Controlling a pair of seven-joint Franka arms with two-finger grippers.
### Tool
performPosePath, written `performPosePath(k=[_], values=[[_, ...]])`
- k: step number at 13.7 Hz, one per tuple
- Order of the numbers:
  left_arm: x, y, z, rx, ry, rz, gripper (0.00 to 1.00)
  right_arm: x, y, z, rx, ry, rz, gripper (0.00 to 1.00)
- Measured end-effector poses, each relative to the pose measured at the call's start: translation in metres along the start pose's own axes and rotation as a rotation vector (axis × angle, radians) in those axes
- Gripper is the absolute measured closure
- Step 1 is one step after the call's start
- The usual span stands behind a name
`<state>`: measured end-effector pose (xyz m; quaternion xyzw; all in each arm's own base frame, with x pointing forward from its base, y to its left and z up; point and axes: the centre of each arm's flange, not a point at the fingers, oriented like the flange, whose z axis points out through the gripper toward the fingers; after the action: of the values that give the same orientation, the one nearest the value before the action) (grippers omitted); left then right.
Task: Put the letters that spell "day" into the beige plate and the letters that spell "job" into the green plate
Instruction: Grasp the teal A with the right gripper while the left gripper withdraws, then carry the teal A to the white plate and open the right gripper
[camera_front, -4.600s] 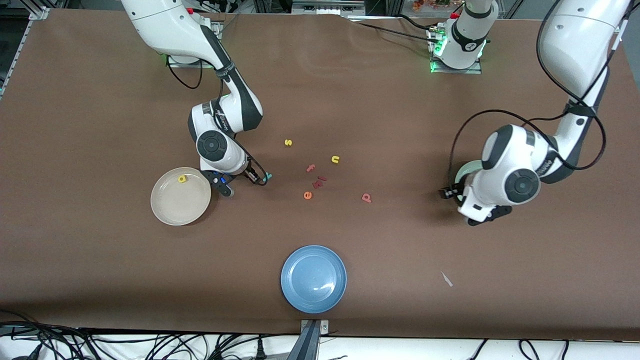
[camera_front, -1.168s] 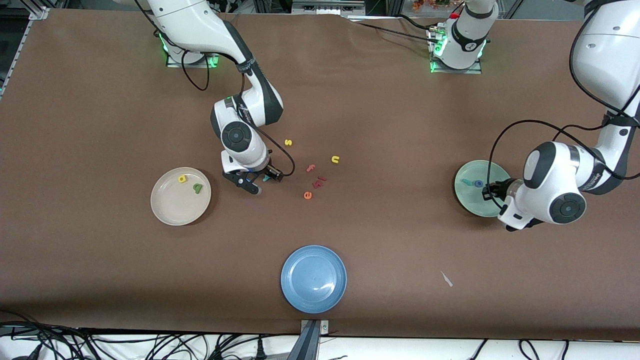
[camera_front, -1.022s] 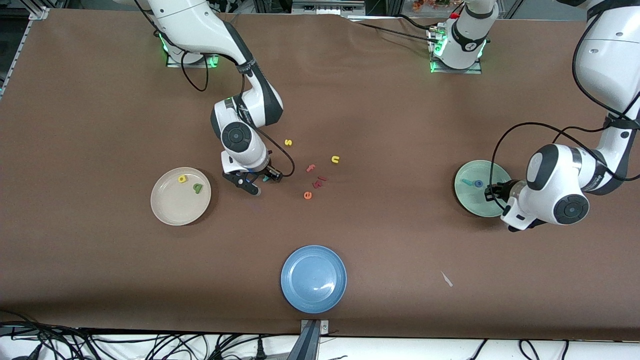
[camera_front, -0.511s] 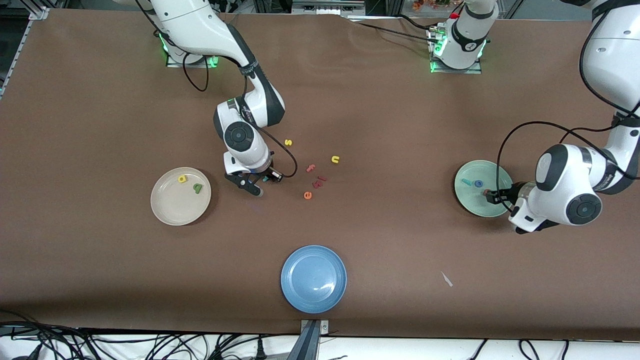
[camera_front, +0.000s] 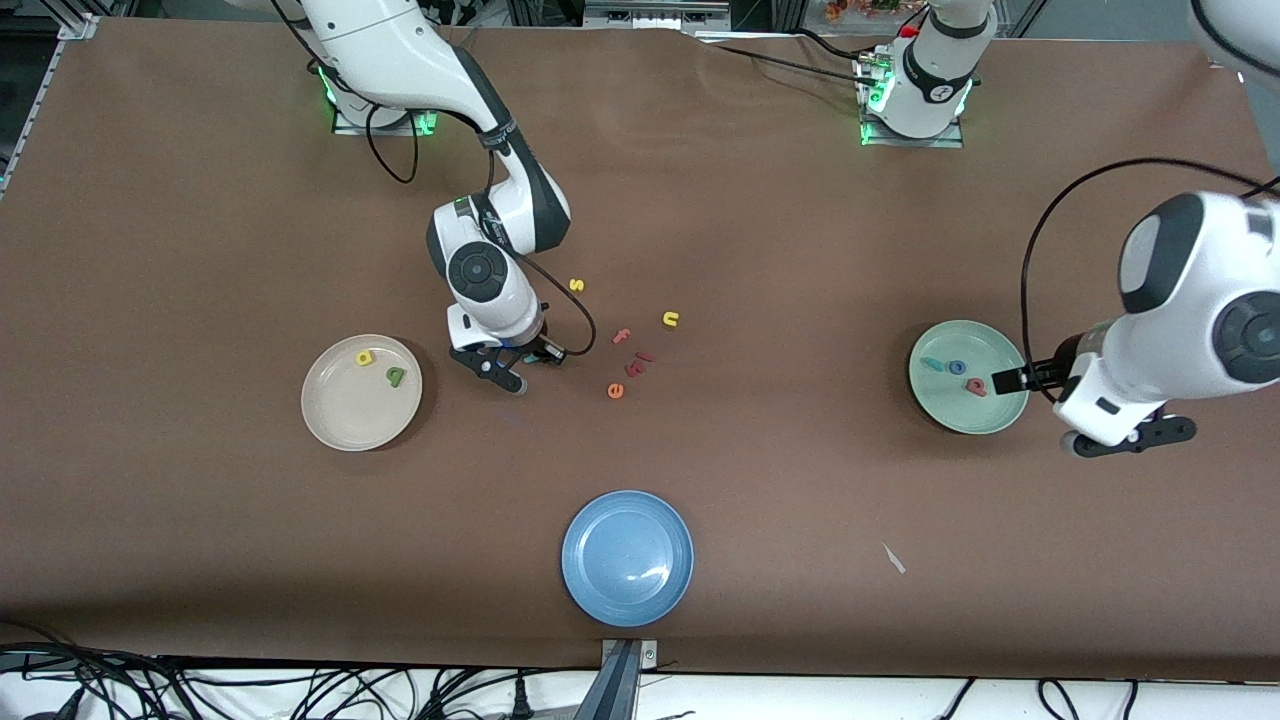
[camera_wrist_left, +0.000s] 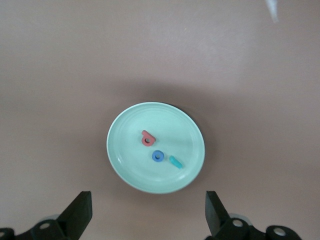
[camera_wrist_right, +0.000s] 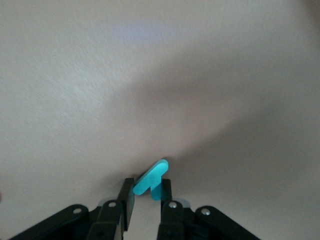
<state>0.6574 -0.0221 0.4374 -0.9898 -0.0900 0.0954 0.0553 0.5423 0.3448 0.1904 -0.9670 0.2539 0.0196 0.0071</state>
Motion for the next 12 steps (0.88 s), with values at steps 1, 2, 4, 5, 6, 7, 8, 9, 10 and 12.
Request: performPosePath(k=[1,2,4,5,6,7,8,9,10,12], values=[[-0.003,-0.001,-0.021,-0.005,0.013,0.032,0.00,0.011,0.003,-0.011,-0.013,-0.002,-0.018,0.75],[-0.004,-0.004,-0.038,-0.011,0.032,0.063,0.00,0.024,0.010,-0.023,-0.032,-0.008,-0.048,0.75],[-0.005,-0.011,-0.060,-0.019,0.054,0.092,0.00,0.058,0.036,-0.046,-0.078,-0.025,-0.127,0.75],[-0.006,-0.013,-0.067,-0.021,0.057,0.109,0.00,0.077,0.054,-0.053,-0.102,-0.037,-0.174,0.75],[-0.007,-0.014,-0.072,-0.021,0.060,0.139,0.00,0.095,0.071,-0.059,-0.119,-0.043,-0.217,0.75],[-0.007,-0.012,-0.074,-0.019,0.063,0.180,0.00,0.111,0.087,-0.061,-0.131,-0.043,-0.255,0.75],[-0.008,-0.008,-0.073,-0.012,0.063,0.212,0.01,0.124,0.102,-0.062,-0.141,-0.046,-0.289,0.75],[-0.007,-0.003,-0.072,-0.005,0.062,0.225,0.01,0.136,0.117,-0.061,-0.149,-0.051,-0.317,0.75],[-0.005,0.000,-0.072,-0.014,0.059,0.224,0.01,0.149,0.133,-0.058,-0.153,-0.060,-0.339,0.75],[-0.003,-0.001,-0.076,-0.065,0.051,0.194,0.02,0.183,0.174,-0.050,-0.112,-0.098,-0.360,0.75]])
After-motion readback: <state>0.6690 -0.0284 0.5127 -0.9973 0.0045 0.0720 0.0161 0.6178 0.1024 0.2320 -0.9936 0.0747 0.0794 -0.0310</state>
